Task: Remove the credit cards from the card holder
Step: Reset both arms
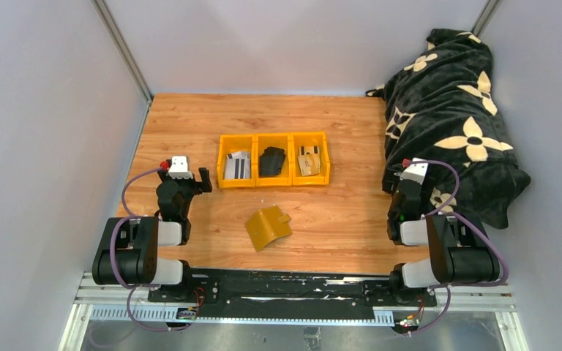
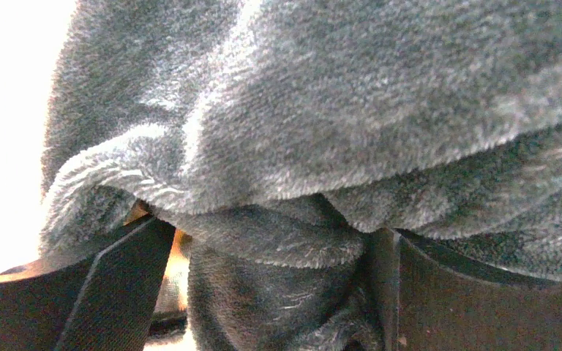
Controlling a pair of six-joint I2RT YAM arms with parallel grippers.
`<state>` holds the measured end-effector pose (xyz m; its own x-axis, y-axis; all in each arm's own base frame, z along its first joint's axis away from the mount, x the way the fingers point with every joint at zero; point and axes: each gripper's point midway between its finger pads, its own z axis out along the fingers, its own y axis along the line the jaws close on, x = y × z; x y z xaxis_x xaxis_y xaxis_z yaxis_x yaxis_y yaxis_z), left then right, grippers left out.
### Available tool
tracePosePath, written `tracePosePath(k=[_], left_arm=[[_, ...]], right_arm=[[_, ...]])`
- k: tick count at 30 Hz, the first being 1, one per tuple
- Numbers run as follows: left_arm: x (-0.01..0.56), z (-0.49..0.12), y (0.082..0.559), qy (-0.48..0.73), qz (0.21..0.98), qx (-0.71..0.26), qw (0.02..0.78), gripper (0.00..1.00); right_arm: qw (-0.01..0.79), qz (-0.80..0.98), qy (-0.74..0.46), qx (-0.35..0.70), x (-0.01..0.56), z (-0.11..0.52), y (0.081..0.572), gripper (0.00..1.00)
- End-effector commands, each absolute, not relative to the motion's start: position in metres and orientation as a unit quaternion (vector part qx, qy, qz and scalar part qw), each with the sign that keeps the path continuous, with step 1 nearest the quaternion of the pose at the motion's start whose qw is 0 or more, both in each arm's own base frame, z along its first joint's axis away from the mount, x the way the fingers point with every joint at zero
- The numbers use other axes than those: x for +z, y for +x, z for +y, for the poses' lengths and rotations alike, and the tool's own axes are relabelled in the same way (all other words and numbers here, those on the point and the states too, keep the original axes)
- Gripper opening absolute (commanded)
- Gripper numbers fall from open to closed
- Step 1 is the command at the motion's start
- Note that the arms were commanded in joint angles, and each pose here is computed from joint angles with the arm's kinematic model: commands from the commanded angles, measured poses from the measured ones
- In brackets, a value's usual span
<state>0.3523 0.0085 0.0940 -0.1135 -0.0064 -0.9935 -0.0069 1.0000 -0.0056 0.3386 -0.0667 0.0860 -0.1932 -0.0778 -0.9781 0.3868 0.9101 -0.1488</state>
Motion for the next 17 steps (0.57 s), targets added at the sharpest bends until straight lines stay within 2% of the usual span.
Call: tracePosePath(k=[1,17], left_arm=[[0.105,0.011,0.357,0.0,0.733,0.013,0.68,1.0],[0.102,0.0,0.361,0.033,0.742,0.011,0.669,1.0]], right_arm=[[0.596,0.786,0.066,-0.148,0.071,-0.046,0.346,0.96],[0.609,0.777,0.062,-0.15,0.074,-0.045,0.346,0.96]])
